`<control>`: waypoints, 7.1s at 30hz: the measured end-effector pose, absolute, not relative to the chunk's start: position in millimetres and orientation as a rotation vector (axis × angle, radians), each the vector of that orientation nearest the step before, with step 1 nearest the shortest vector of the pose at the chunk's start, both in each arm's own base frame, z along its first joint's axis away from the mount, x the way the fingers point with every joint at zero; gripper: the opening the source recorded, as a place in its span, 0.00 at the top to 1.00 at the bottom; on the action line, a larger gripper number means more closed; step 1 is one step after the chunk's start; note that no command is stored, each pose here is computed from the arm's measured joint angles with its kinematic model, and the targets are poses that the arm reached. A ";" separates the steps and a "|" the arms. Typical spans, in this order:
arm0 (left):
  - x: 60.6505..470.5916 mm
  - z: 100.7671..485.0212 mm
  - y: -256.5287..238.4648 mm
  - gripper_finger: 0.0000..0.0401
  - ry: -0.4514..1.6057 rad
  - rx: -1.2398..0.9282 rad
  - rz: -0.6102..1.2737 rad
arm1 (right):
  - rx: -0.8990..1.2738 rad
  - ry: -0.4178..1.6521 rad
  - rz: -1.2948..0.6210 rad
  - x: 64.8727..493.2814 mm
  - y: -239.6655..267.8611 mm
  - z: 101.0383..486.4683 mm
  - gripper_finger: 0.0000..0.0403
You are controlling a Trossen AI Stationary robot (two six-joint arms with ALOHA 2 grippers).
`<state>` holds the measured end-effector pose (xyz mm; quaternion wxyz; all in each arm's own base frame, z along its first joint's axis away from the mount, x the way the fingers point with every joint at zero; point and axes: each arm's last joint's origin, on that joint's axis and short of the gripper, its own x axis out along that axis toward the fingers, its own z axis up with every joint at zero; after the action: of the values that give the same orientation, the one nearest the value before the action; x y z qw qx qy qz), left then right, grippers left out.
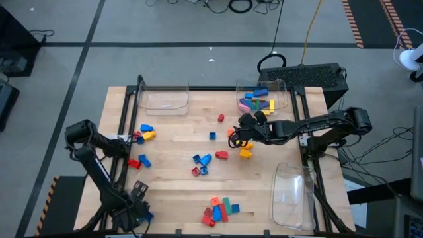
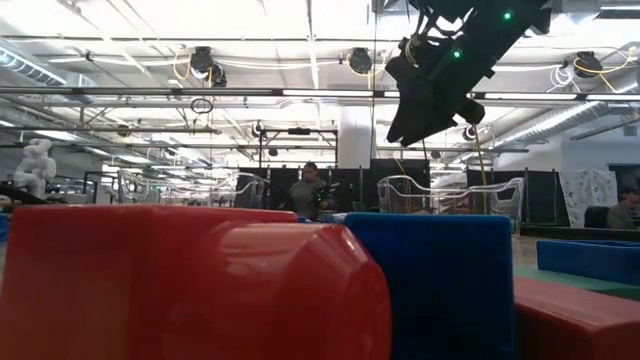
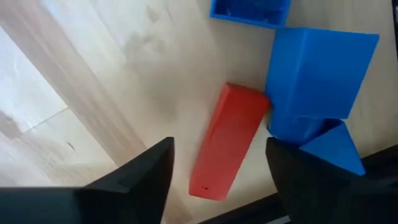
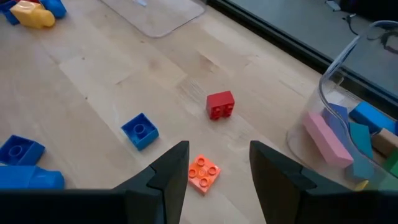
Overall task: Sort blocks by size
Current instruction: Put the red block into the top right transparent bin
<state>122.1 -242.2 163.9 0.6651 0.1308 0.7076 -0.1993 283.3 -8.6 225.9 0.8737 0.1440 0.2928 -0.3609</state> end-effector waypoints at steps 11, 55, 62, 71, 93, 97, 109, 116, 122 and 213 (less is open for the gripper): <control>115.8 154.1 -240.4 0.33 1.554 0.335 -0.442 | 0.296 0.615 -0.743 283.2 -5.3 225.8 0.61; 243.9 197.1 -102.5 0.69 1.020 -0.021 -0.121 | -0.523 0.505 0.068 345.6 69.2 178.4 0.61; 268.7 204.7 -59.9 0.69 0.920 -0.200 -0.169 | -0.814 0.404 0.151 348.3 82.8 181.6 0.62; 287.5 210.8 -29.3 0.69 0.778 -0.304 -0.274 | -0.908 0.342 0.194 351.0 80.0 185.6 0.61; 304.2 207.5 -16.2 0.69 0.669 -0.331 -0.302 | -0.945 0.301 0.220 355.8 63.3 188.1 0.61; 305.5 209.3 -16.2 0.69 0.646 -0.328 -0.305 | -0.936 0.288 0.249 356.1 62.3 188.1 0.62; 306.6 210.5 -16.4 0.69 0.627 -0.332 -0.307 | -0.937 0.279 0.250 356.6 60.8 189.3 0.79; 308.0 211.5 -16.3 0.67 0.608 -0.365 -0.284 | -0.876 0.311 0.241 355.4 60.6 187.9 0.91; 306.4 209.2 -9.6 0.64 0.638 -0.327 -0.218 | -0.781 0.418 0.072 351.7 56.0 188.7 0.91; 293.4 198.9 -61.6 0.63 0.752 -0.170 -0.113 | 0.351 0.654 0.376 319.9 112.1 197.1 0.77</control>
<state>293.4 -61.6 198.9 0.9250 -0.0831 0.3668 -0.0553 319.9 112.1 197.1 0.9148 0.1703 0.3176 0.1825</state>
